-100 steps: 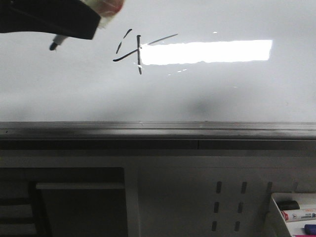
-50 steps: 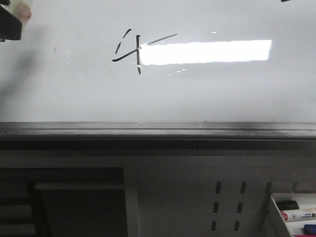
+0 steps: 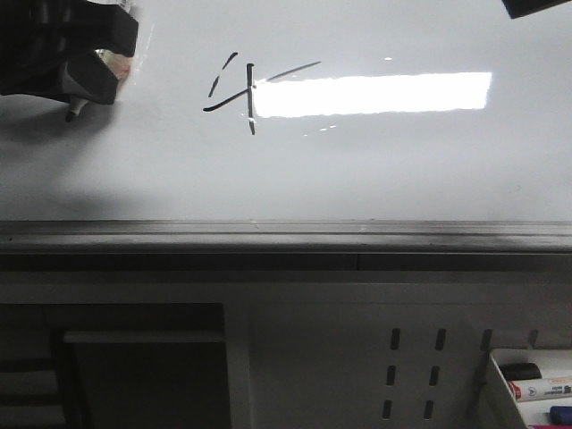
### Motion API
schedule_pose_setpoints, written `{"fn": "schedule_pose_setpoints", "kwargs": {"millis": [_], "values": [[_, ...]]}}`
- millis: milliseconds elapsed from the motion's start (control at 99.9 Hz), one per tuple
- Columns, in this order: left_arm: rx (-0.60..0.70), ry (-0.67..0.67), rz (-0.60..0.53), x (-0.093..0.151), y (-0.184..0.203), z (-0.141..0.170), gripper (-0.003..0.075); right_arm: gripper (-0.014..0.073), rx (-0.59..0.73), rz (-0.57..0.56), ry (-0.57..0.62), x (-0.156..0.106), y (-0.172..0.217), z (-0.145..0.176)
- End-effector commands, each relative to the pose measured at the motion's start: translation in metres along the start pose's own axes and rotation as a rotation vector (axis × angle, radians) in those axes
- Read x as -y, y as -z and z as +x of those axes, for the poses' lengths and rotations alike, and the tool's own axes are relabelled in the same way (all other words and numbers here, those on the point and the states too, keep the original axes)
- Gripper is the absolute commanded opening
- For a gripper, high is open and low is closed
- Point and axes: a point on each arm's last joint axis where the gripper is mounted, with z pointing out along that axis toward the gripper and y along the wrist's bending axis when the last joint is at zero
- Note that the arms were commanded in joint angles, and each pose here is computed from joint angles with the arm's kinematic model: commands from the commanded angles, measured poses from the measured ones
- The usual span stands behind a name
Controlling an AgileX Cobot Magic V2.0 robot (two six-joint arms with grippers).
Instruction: Write number 4 on whiteboard
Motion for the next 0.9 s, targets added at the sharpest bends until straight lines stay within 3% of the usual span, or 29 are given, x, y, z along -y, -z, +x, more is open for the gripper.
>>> {"fn": "schedule_pose_setpoints", "kwargs": {"millis": [0,320,690,890], "values": [[0.055,0.003,0.009,0.002,0.006,-0.015,0.0017,0.0467,0.08,0.003,-0.013,-0.004,0.007,-0.011],[0.056,-0.002,0.008,0.002,0.006,-0.015,0.0359,0.0467,0.08,0.003,-0.013,-0.004,0.007,-0.011],[0.111,-0.021,0.046,0.004,0.022,-0.024,0.0512,0.0467,0.071,0.008,-0.005,-0.003,0.007,-0.01],[0.205,-0.018,0.068,-0.002,0.057,-0.03,0.0524,0.0467,0.056,0.052,0.004,-0.002,0.01,-0.008]]}}
